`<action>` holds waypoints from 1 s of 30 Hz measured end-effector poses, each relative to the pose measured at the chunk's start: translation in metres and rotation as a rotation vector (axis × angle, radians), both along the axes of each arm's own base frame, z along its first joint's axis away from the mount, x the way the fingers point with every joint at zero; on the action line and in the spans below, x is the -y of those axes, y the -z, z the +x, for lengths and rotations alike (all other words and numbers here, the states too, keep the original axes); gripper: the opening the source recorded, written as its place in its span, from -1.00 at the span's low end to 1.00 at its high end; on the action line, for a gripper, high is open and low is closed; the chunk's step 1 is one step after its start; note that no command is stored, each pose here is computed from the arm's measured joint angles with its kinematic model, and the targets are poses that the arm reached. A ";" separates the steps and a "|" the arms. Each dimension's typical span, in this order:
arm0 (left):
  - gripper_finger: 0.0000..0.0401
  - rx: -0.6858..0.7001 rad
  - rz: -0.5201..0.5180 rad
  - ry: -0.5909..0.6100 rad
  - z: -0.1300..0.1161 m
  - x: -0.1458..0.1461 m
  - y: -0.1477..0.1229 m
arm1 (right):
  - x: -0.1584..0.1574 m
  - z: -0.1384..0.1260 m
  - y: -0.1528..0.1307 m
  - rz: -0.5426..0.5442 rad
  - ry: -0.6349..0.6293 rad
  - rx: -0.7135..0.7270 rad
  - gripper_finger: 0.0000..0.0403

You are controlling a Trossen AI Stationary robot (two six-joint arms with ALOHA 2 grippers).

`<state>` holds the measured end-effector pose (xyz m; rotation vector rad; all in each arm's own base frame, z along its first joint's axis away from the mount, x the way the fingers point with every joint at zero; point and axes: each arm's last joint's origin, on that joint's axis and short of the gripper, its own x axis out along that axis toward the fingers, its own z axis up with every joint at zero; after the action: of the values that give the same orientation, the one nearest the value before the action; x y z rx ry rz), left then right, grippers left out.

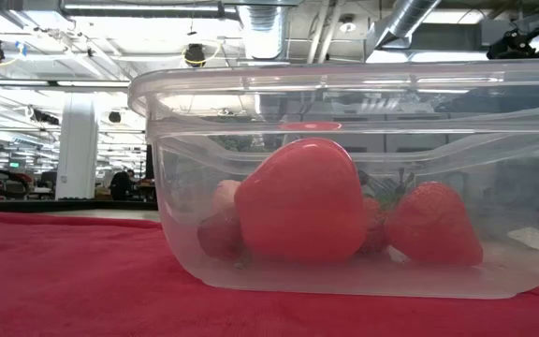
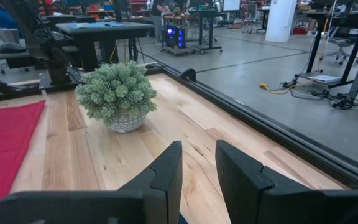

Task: Pick and placing Produce into tupperware
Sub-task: Put the croissant into the transparent bin

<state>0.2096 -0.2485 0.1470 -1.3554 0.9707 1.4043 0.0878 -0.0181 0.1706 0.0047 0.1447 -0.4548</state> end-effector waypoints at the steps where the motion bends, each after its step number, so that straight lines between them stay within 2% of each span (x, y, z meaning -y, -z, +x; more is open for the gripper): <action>1: 0.74 0.001 -0.001 0.000 0.000 0.000 -0.001 | 0.000 0.000 0.000 0.000 0.000 0.000 -0.40; 19: 0.73 0.019 0.085 0.012 0.008 0.003 -0.032 | 0.000 0.000 0.000 0.000 0.000 0.000 -0.40; 24: 0.73 0.040 0.088 0.023 0.022 -0.002 -0.047 | 0.000 0.000 0.000 0.000 0.000 0.000 -0.40; 30: 0.73 0.052 0.076 0.109 0.044 -0.013 -0.061 | 0.000 0.000 0.000 0.000 0.000 0.000 -0.40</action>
<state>0.2539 -0.2355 0.2085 -1.2583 0.9336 1.3049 0.0878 -0.0180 0.1706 0.0047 0.1447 -0.4548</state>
